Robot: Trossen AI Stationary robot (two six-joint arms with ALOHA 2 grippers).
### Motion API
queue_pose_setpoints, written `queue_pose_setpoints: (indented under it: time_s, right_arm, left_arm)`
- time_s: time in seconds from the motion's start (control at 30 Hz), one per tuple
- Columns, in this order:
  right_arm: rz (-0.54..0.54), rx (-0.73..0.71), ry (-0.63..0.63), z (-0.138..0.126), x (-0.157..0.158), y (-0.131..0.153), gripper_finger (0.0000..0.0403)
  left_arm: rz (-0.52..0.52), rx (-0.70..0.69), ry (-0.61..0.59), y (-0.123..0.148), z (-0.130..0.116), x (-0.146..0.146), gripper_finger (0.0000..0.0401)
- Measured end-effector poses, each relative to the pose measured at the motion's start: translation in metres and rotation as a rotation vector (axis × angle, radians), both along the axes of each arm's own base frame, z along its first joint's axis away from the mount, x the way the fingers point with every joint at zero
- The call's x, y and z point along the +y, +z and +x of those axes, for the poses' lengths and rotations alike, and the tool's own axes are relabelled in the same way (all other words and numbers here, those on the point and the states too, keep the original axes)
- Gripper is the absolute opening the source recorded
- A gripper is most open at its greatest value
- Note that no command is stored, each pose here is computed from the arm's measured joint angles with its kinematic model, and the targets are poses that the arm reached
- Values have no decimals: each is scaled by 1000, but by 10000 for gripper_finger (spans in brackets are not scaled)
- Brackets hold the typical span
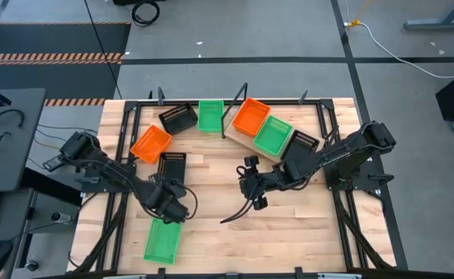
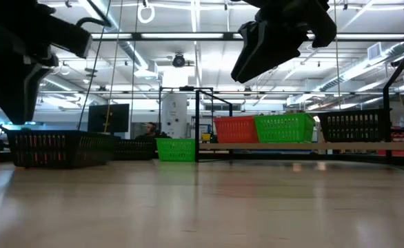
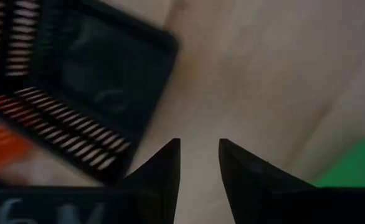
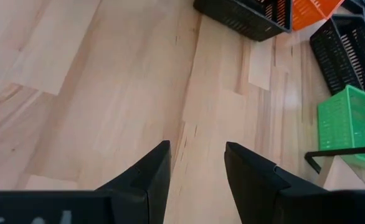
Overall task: Stack baskets on shelf by color
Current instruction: Stack the bottom black basket on top of the black basket on the shelf
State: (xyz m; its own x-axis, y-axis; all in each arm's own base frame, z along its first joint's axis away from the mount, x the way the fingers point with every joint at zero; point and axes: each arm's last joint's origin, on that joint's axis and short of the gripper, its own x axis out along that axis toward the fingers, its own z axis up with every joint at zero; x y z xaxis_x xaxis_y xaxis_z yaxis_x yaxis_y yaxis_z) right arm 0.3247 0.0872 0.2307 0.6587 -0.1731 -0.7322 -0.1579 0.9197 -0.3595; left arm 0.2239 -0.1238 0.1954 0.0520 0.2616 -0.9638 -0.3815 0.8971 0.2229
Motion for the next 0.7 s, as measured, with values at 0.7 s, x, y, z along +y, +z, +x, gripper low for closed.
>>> queue_pose_setpoints:
  time_s: [0.7]
  right_arm:
    - [-2, 16, -3, -1, 0, -1, 157]
  left_arm:
    - [84, 59, -11, -50, -15, 35, 151]
